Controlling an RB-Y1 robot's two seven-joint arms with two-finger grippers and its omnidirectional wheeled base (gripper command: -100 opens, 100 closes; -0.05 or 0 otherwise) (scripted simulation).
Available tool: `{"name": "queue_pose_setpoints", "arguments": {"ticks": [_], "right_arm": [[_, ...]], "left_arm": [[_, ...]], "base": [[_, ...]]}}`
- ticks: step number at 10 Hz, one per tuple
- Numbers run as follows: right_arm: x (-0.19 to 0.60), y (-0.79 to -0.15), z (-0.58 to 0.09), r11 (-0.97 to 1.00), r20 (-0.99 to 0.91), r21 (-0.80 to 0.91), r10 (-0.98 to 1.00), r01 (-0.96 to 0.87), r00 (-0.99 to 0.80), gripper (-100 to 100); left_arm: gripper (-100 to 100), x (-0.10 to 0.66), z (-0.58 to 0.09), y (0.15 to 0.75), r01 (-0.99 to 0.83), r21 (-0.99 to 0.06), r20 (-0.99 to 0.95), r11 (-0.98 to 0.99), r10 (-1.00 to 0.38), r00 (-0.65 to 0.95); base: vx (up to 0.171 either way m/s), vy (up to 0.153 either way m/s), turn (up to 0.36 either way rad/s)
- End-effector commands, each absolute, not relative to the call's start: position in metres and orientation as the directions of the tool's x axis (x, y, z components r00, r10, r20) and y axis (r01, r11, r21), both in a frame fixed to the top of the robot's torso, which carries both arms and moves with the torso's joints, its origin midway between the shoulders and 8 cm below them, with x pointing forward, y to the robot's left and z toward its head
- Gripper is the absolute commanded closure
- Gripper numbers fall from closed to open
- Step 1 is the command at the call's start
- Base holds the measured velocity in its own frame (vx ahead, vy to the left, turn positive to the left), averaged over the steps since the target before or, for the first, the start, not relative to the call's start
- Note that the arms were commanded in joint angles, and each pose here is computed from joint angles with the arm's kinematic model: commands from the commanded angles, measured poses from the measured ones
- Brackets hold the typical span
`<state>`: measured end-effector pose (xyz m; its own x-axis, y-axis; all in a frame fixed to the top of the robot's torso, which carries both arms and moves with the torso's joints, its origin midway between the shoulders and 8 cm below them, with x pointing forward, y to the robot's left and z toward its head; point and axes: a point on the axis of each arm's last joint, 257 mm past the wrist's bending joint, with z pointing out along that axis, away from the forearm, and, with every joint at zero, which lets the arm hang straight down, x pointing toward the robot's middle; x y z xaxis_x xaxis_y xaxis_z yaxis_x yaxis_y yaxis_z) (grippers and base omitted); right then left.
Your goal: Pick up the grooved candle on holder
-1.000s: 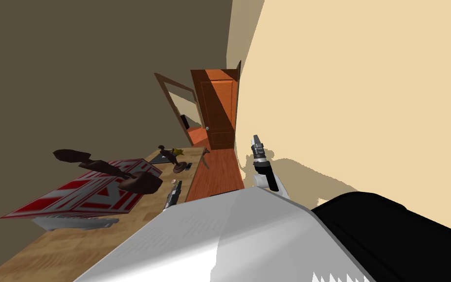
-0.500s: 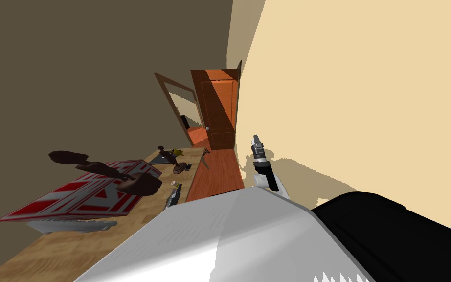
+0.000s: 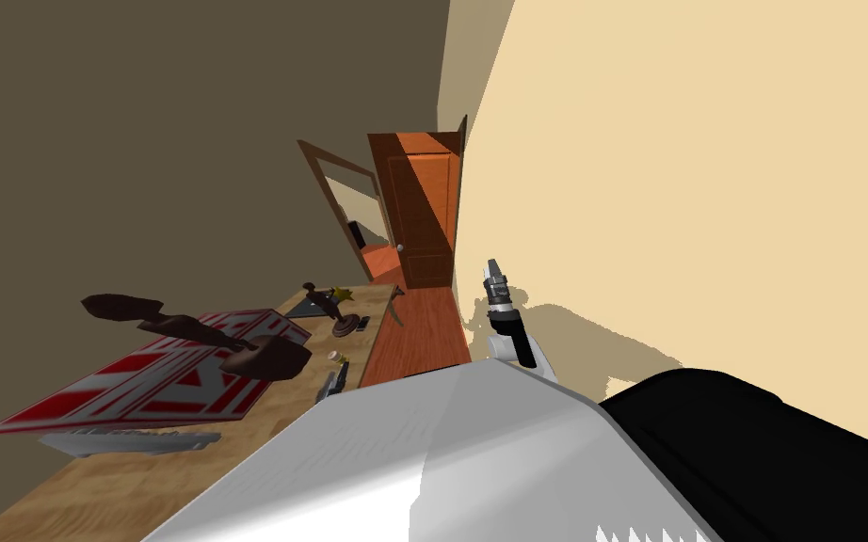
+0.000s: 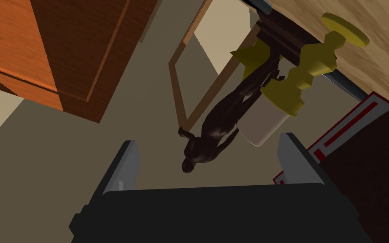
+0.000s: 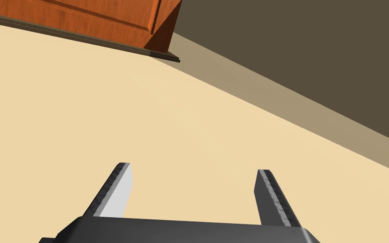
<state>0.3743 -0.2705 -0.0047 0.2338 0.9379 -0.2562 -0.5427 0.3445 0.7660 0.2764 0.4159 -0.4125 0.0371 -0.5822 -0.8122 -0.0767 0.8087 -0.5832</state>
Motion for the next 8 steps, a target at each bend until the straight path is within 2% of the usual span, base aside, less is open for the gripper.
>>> {"name": "queue_pose_setpoints", "arguments": {"ticks": [1,6,8], "right_arm": [[0.374,-0.271,-0.005,0.345,-0.256,0.766,0.938,-0.543,0.234,0],[0.374,-0.271,-0.005,0.345,-0.256,0.766,0.938,-0.543,0.234,0],[0.374,-0.271,-0.005,0.345,-0.256,0.766,0.938,-0.543,0.234,0]], "left_arm": [[-100,0.272,-0.42,0.418,-0.092,-0.573,-0.819,0.814,-0.574,0.022],[-100,0.252,-0.439,0.429,-0.125,-0.526,-0.845,0.841,-0.533,-0.033],[-100,0.243,-0.448,0.433,-0.137,-0.502,-0.856,0.854,-0.513,-0.063]], "base": [[0.039,0.006,0.008],[0.038,0.013,0.013],[0.078,0.014,0.028]]}}
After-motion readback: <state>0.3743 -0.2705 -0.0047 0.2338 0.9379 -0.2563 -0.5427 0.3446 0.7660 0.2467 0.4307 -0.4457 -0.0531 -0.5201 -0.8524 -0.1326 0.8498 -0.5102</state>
